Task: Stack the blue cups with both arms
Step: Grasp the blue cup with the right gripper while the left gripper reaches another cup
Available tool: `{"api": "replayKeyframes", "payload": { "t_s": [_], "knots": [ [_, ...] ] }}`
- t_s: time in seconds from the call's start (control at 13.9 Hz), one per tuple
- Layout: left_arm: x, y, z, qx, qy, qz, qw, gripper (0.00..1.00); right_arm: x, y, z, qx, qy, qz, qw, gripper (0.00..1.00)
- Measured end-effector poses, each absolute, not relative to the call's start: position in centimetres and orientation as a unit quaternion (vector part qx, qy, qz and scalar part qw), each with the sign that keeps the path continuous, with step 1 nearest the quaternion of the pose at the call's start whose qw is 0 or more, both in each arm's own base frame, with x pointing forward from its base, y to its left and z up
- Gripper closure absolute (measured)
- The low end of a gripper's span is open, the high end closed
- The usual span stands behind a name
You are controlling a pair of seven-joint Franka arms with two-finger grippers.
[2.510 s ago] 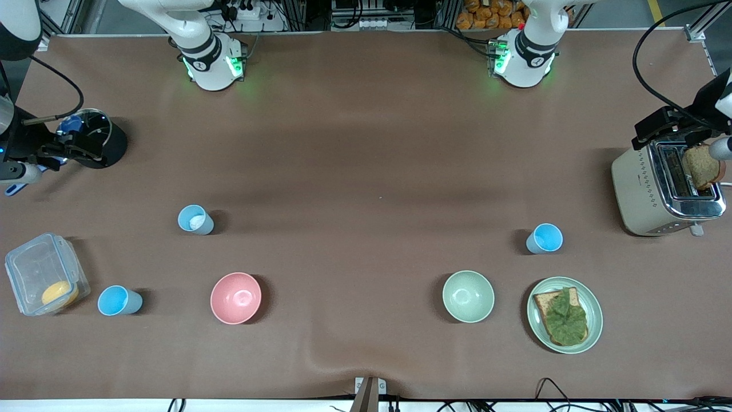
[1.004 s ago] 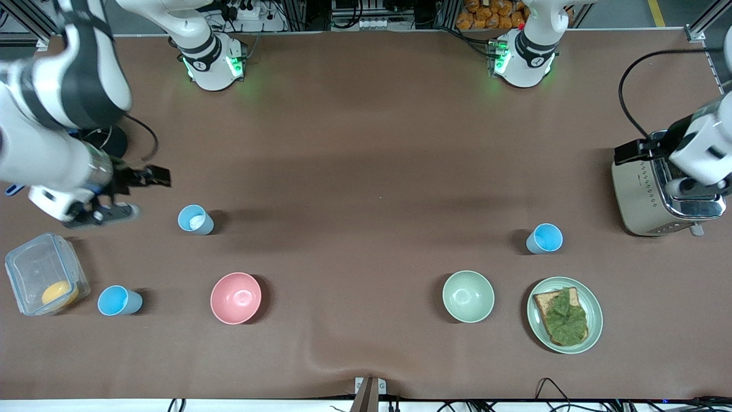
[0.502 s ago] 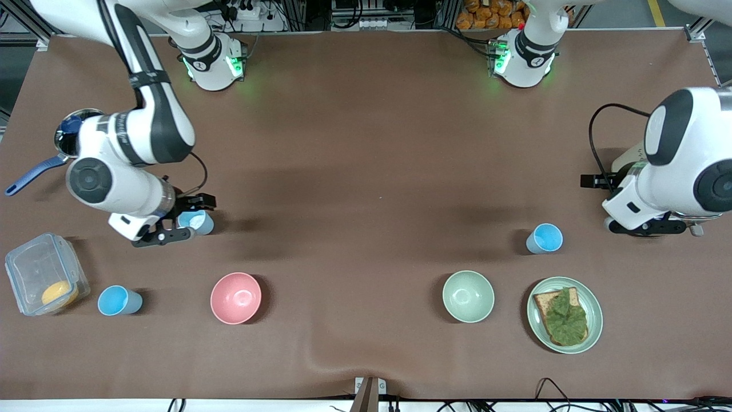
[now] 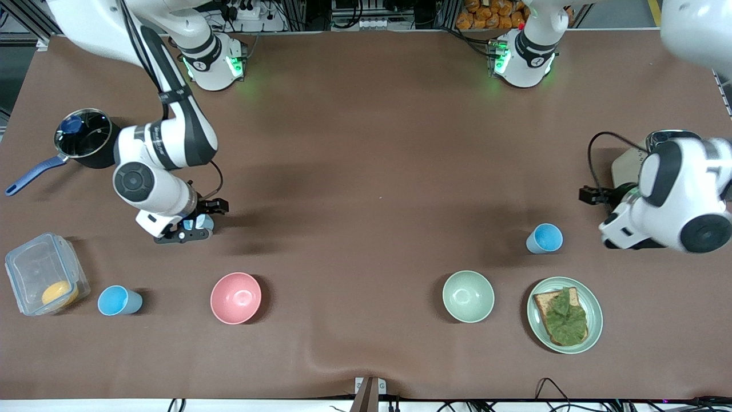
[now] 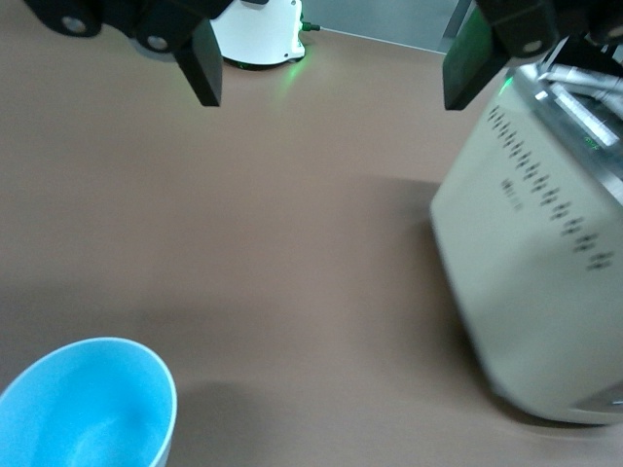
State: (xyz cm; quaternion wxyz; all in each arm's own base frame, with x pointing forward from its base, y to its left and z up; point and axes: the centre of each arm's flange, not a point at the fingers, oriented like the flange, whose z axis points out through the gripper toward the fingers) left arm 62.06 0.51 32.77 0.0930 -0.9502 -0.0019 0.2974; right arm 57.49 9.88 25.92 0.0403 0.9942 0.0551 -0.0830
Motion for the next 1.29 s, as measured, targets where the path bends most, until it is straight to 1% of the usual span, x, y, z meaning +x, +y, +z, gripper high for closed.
{"api": "replayKeyframes", "payload": {
  "t_s": [0.22, 0.29, 0.43, 0.5, 0.72, 1.0, 1.15, 1.29],
  "knots": [
    [62.9, 0.3, 29.4, -0.947, 0.003, 0.309, 0.088, 0.0, 57.6, 9.3, 23.5, 0.993, 0.051, -0.092, 0.044, 0.52],
    [63.6, 0.1, 29.2, -0.95, 0.004, 0.301, 0.087, 0.0, 57.7, 9.2, 22.9, 0.993, 0.05, -0.095, 0.045, 0.65],
    [64.9, -0.3, 28.3, -0.957, -0.01, 0.276, 0.088, 0.0, 58.1, 8.8, 22.2, 0.993, 0.046, -0.098, 0.046, 0.84],
    [65.7, -0.2, 27.2, -0.962, -0.024, 0.257, 0.088, 0.0, 58.4, 8.5, 22.3, 0.993, 0.044, -0.098, 0.048, 0.96],
    [67.2, 1.0, 23.8, -0.971, -0.049, 0.22, 0.082, 0.0, 59.3, 8.5, 23.5, 0.993, 0.041, -0.102, 0.05, 0.96],
    [68.2, 0.7, 25.3, -0.976, -0.05, 0.198, 0.079, 0.0, 60.9, 10.9, 28.1, 0.987, 0.04, -0.143, 0.06, 0.96],
    [68.5, 0.4, 25.9, -0.977, -0.049, 0.191, 0.078, 0.0, 61.1, 14.0, 30.7, 0.986, 0.03, -0.151, 0.069, 0.96],
    [68.6, 0.0, 26.2, -0.978, -0.046, 0.188, 0.077, 0.0, 60.5, 19.0, 32.5, 0.987, 0.01, -0.143, 0.078, 0.96]
  ]
}}
